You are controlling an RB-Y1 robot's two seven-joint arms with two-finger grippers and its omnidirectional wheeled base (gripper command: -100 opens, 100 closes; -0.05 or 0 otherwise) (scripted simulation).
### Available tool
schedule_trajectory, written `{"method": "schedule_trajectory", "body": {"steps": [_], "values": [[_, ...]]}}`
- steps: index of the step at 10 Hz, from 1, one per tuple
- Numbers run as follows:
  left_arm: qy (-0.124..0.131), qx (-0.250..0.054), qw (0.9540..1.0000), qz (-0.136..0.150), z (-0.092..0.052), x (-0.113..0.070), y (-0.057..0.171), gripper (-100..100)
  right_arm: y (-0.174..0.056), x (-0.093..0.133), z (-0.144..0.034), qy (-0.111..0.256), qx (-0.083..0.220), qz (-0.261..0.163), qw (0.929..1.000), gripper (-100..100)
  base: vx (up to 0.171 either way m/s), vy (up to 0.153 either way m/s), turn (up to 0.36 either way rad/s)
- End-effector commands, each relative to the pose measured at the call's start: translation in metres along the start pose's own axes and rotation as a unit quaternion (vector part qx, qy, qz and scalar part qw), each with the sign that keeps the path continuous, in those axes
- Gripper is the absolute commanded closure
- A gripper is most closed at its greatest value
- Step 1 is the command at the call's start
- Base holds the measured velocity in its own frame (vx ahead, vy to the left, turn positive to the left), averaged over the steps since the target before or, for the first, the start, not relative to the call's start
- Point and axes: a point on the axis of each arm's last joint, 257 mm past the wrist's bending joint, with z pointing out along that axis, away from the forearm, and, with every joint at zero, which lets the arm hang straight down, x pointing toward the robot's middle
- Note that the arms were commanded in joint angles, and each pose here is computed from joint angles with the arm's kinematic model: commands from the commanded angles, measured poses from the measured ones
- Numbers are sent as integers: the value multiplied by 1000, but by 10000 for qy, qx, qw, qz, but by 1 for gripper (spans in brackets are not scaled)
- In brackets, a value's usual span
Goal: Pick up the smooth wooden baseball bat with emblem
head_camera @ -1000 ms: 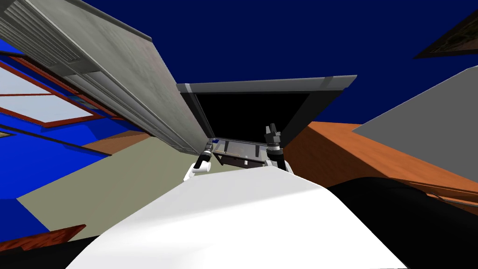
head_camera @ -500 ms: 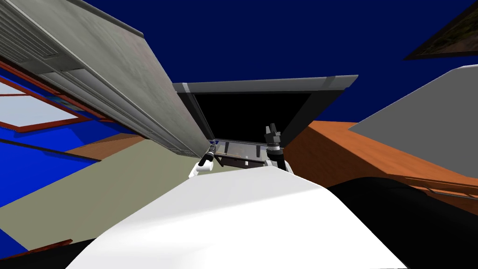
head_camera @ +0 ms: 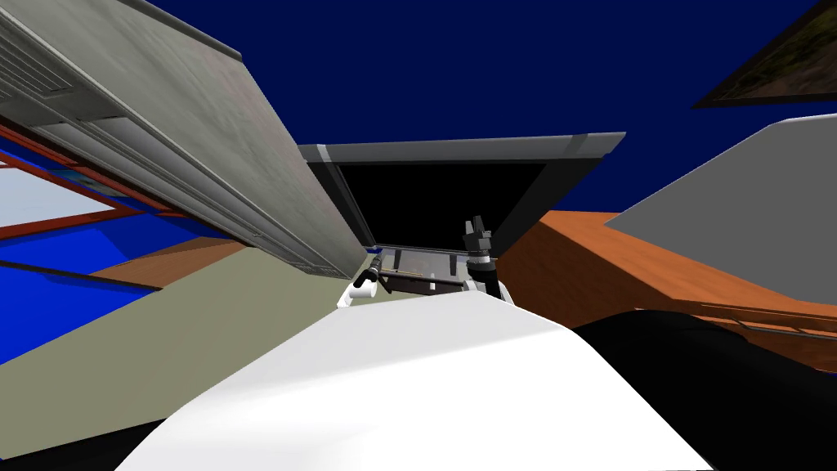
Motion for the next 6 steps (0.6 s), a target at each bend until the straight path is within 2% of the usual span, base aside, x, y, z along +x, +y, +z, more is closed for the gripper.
{"method": "schedule_trajectory", "body": {"steps": [1,3,5,6], "values": [[135,-366,9992,-79,6,14,22,-100,0,0,0,0,0,0,10000,0,40,55,-128],[136,-433,9989,-80,6,14,29,-100,0,0,0,0,0,0,10000,0,9,29,-14],[303,-926,9951,-175,12,32,59,-100,0,0,0,0,0,0,10000,0,24,41,-79],[303,-944,9949,-175,12,32,61,-100,0,0,0,0,0,0,10000,0,18,52,-40]]}}
